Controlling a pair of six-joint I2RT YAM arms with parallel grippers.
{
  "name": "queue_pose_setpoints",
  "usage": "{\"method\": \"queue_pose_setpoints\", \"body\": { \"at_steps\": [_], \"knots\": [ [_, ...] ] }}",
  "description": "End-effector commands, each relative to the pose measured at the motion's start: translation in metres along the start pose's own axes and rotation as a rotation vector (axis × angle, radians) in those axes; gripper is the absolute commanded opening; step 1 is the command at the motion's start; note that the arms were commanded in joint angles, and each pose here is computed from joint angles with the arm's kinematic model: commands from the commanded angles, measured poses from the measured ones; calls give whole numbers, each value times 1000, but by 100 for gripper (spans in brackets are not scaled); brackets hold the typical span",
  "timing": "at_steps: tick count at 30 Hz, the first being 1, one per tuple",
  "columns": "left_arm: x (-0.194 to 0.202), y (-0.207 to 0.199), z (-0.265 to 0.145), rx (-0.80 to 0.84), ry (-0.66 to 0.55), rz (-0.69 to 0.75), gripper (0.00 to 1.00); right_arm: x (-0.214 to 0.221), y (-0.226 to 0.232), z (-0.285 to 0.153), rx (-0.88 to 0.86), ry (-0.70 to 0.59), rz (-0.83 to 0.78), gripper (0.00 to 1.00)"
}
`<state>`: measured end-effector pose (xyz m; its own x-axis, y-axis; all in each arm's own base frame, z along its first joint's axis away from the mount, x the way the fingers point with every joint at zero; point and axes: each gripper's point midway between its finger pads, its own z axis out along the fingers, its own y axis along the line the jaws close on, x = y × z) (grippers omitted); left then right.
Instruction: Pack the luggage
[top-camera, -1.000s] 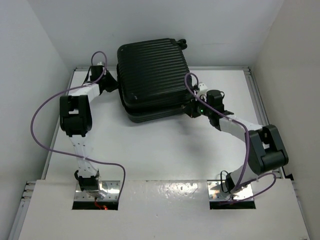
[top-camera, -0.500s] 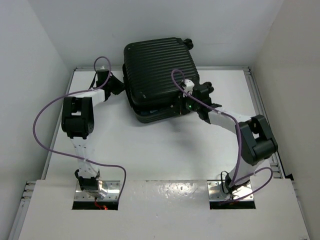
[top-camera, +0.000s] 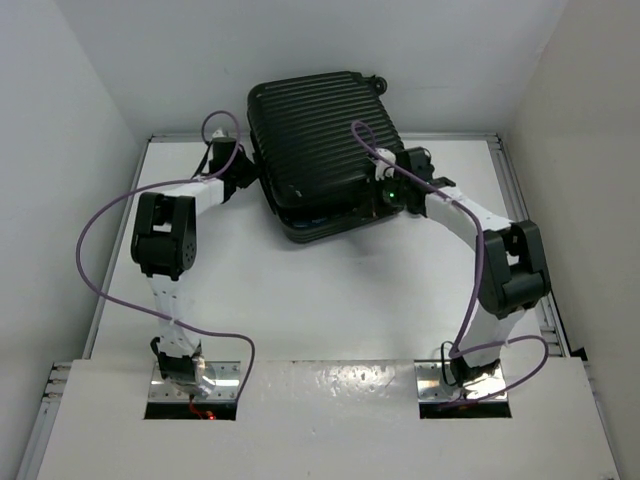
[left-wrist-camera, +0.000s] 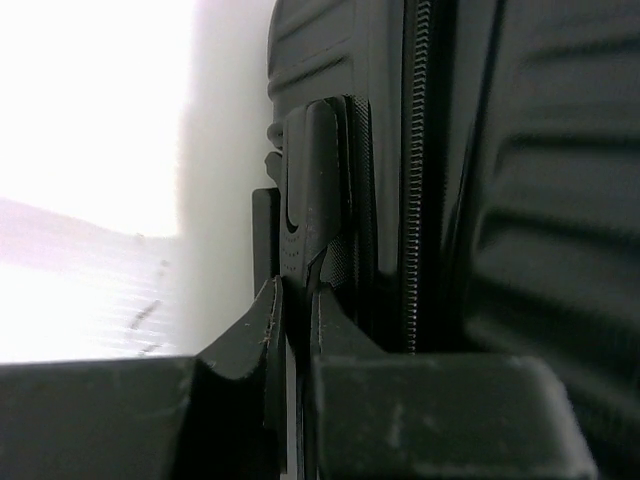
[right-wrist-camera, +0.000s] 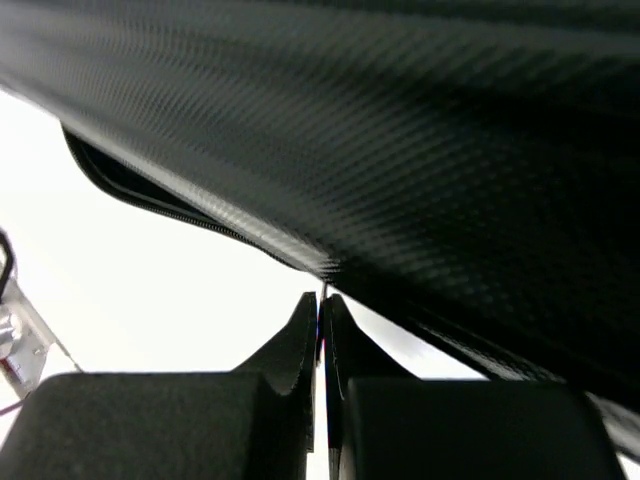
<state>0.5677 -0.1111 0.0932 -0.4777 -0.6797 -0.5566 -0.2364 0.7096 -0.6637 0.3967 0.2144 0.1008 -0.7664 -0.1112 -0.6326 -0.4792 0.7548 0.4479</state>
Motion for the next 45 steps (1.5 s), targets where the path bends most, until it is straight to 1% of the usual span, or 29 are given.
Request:
{"method": "queue_pose_setpoints", "body": {
  "at_steps": [1, 3, 4, 6, 7, 8, 9, 10, 12, 15, 17, 18, 19, 21, 22, 23, 24, 25, 27, 28, 29, 30, 33, 34, 36, 40, 41, 43, 45],
  "knots": [
    [128, -146, -35, 424, 388, 50, 0, -145, -60, -35, 143, -558, -140, 0],
    [136, -150, -35, 426, 406, 56, 0, -125, -28, -46, 93, -533, -165, 0],
    [145, -158, -38, 445, 413, 67, 0, -95, -25, -46, 91, -491, -158, 0],
    [155, -162, -43, 456, 419, 46, 0, -79, -15, -49, 95, -476, -153, 0],
    [167, -161, -48, 453, 431, 31, 0, -82, 12, -61, 60, -506, -171, 0],
    [169, -167, -50, 481, 424, 12, 0, -55, 9, -54, 70, -455, -143, 0],
    [175, -171, -53, 476, 435, -47, 0, -55, 27, -61, 76, -474, -162, 0],
    [190, -170, -57, 472, 463, -72, 0, -43, 29, -59, 81, -455, -132, 0],
    [195, -180, -60, 490, 451, -138, 0, -30, 34, -61, 94, -452, -108, 0],
    [200, -191, -64, 493, 419, -192, 0, -20, 47, -69, 93, -442, -104, 0],
    [196, -206, -68, 537, 399, -198, 0, -18, 53, -79, 83, -448, -105, 0],
    [200, -207, -65, 524, 395, -197, 0, -15, 56, -79, 72, -438, -102, 0],
    [192, -216, -65, 536, 379, -199, 0, -15, 61, -83, 62, -449, -109, 0],
    [203, -212, -57, 517, 384, -197, 0, -16, 68, -84, 47, -454, -109, 0],
    [204, -221, -61, 531, 389, -208, 0, -16, 76, -80, 37, -451, -95, 0],
    [202, -227, -58, 544, 390, -217, 0, -24, 84, -82, 23, -467, -133, 0],
    [207, -225, -54, 529, 409, -216, 0, -21, 95, -78, 16, -446, -168, 0],
    [207, -225, -54, 527, 412, -224, 0, -29, 89, -80, 75, -486, -189, 0],
    [210, -211, -49, 503, 388, -240, 0, -33, 89, -83, 67, -501, -190, 0],
    [196, -217, -55, 529, 354, -233, 0, -38, 92, -88, 55, -512, -196, 0],
    [199, -212, -53, 517, 352, -195, 0, -34, 89, -91, 52, -487, -199, 0],
    [185, -207, -50, 507, 329, -190, 0, -33, 91, -96, 51, -493, -202, 0],
    [180, -199, -52, 499, 325, -144, 0, -25, 88, -100, 42, -484, -188, 0],
    [185, -191, -50, 468, 339, -121, 0, -23, 89, -99, 35, -481, -183, 0],
    [176, -189, -52, 455, 316, -97, 0, -23, 101, -98, -31, -482, -164, 0],
    [184, -169, -52, 406, 317, -131, 0, -17, 136, -83, -163, -421, -175, 0],
    [183, -168, -51, 401, 309, -133, 0, -24, 145, -84, -185, -438, -189, 0],
    [186, -159, -49, 383, 304, -111, 0, -18, 159, -76, -213, -404, -208, 0],
    [182, -162, -51, 386, 290, -112, 0, -19, 166, -74, -214, -391, -214, 0]
  ]
}}
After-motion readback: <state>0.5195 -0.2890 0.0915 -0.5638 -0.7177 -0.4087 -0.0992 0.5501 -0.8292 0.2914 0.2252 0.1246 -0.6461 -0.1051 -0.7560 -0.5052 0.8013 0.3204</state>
